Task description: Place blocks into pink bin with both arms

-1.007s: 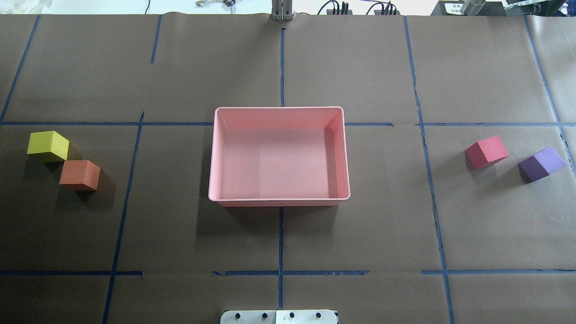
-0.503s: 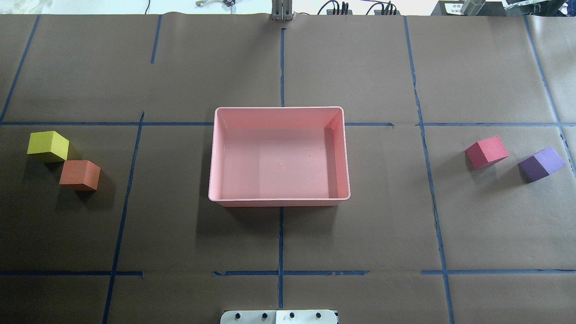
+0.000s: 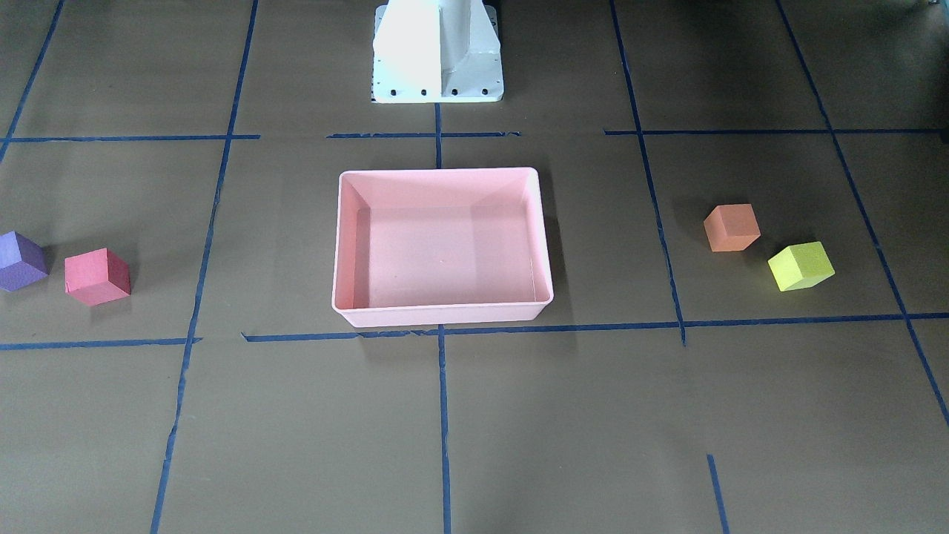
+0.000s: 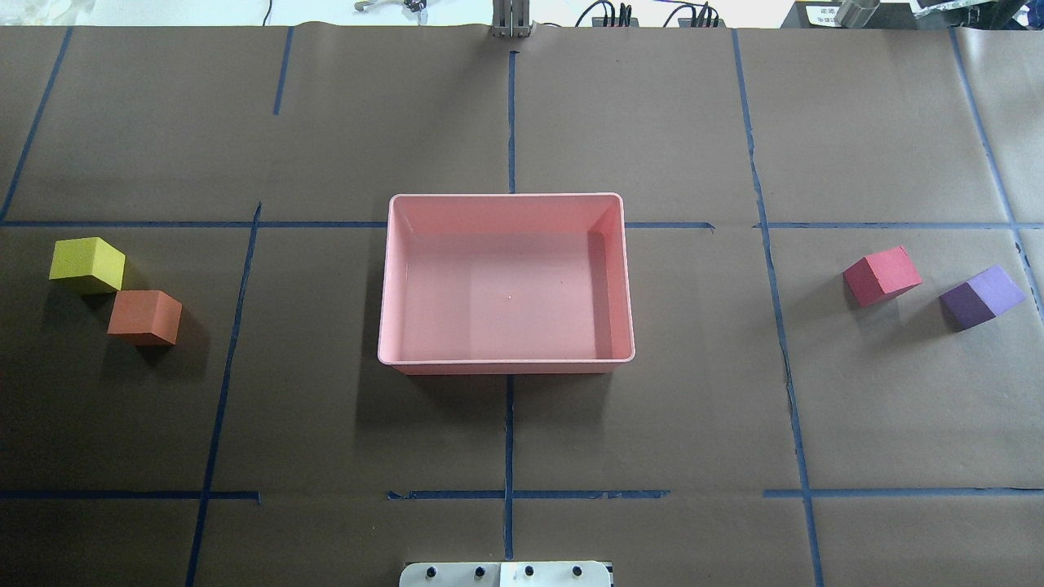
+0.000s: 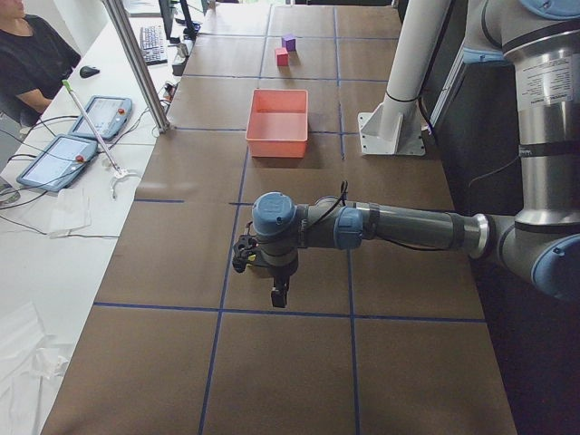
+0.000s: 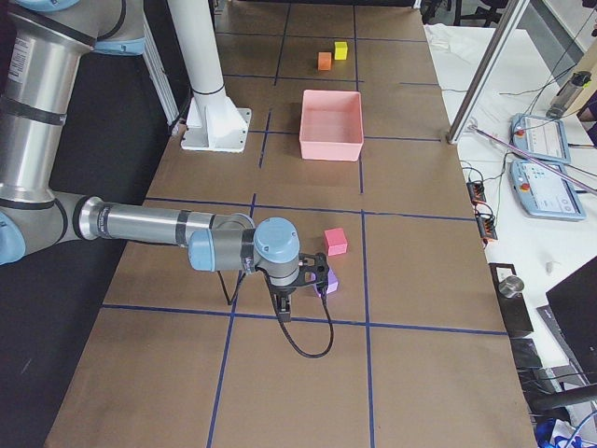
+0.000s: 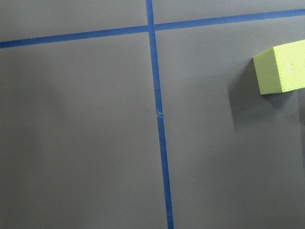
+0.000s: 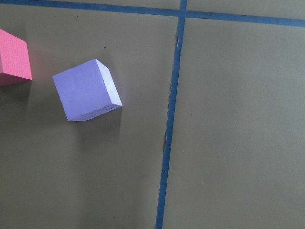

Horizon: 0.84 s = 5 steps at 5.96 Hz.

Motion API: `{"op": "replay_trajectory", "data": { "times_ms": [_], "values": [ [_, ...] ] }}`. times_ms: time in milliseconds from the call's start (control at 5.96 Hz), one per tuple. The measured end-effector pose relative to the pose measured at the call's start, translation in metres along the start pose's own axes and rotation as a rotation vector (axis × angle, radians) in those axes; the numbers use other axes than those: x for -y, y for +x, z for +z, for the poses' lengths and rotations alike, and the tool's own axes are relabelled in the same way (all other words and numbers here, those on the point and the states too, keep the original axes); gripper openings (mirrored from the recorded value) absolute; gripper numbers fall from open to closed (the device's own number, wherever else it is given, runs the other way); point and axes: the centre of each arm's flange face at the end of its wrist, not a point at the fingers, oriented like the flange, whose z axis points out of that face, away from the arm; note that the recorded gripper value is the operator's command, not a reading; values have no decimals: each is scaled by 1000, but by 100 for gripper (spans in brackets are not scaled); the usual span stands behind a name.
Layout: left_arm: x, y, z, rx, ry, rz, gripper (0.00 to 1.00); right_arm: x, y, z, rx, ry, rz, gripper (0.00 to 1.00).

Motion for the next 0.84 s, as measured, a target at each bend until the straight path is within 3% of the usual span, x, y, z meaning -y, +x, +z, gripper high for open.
{"op": "replay_trajectory", "data": {
  "times_ms": [503,839],
  "values": [
    [0,0,1,0,-1,1,100,2,-6,1,28,4,33,100],
    [0,-2,3,-1,-5,-1,100,34,-46,20,25,-19,-98,100]
  ]
}}
